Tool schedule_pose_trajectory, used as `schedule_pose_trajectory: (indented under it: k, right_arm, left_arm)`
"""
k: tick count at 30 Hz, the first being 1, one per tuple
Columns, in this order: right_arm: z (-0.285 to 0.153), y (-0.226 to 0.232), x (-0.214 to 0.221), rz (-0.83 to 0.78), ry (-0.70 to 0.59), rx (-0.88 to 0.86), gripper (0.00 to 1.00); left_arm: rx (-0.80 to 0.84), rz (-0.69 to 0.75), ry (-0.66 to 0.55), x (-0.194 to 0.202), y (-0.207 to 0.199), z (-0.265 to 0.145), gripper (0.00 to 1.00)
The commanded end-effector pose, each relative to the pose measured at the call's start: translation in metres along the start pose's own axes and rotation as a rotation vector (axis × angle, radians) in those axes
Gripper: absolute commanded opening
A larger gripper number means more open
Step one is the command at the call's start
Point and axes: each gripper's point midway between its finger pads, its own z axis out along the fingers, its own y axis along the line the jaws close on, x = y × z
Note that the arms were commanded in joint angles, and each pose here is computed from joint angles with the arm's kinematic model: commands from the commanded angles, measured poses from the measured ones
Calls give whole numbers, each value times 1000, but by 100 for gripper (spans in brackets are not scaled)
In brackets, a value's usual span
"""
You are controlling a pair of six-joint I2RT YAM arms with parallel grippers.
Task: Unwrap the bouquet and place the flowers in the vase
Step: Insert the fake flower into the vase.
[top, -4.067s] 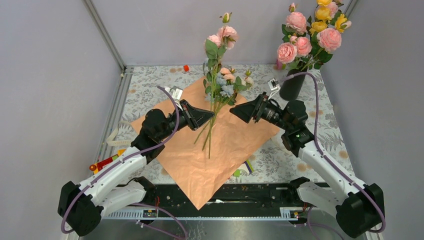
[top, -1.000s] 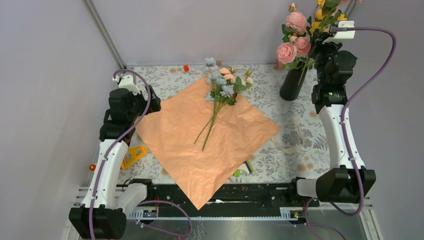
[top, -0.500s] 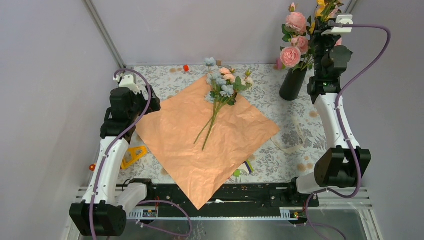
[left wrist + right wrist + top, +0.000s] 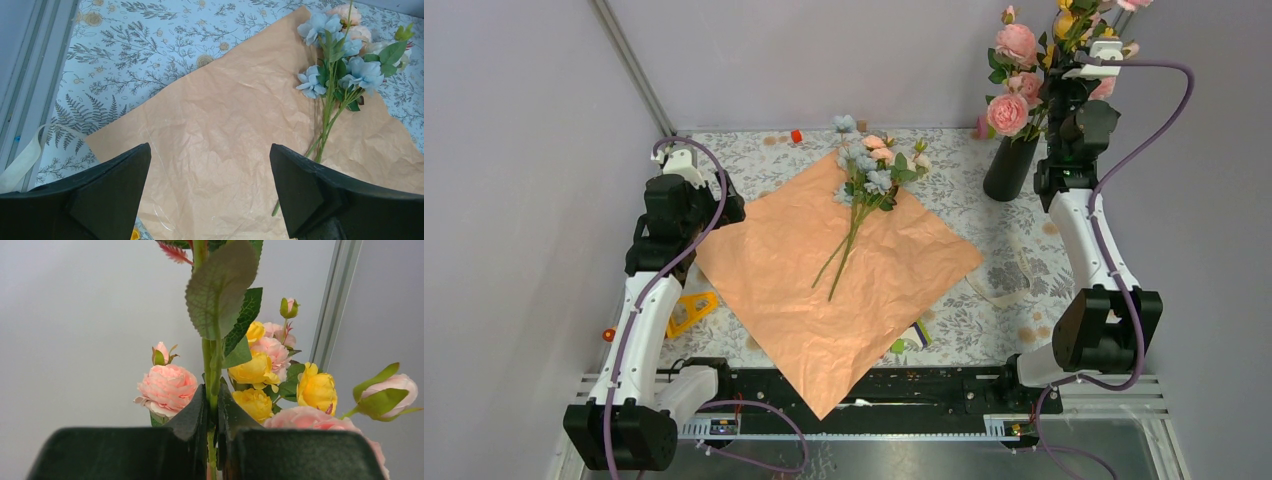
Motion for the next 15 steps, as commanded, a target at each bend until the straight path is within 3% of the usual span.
schedule_pose_trajectory:
  k: [1,15]
  right_arm:
    - [-1,-8,4,-15,-22,38,0]
    - [-1,-8,22,-4,9,43,0]
  left_arm:
    - [-8,1,-59,-18,1,1,98]
    - [-16,-27,-53,-17,7,4,98]
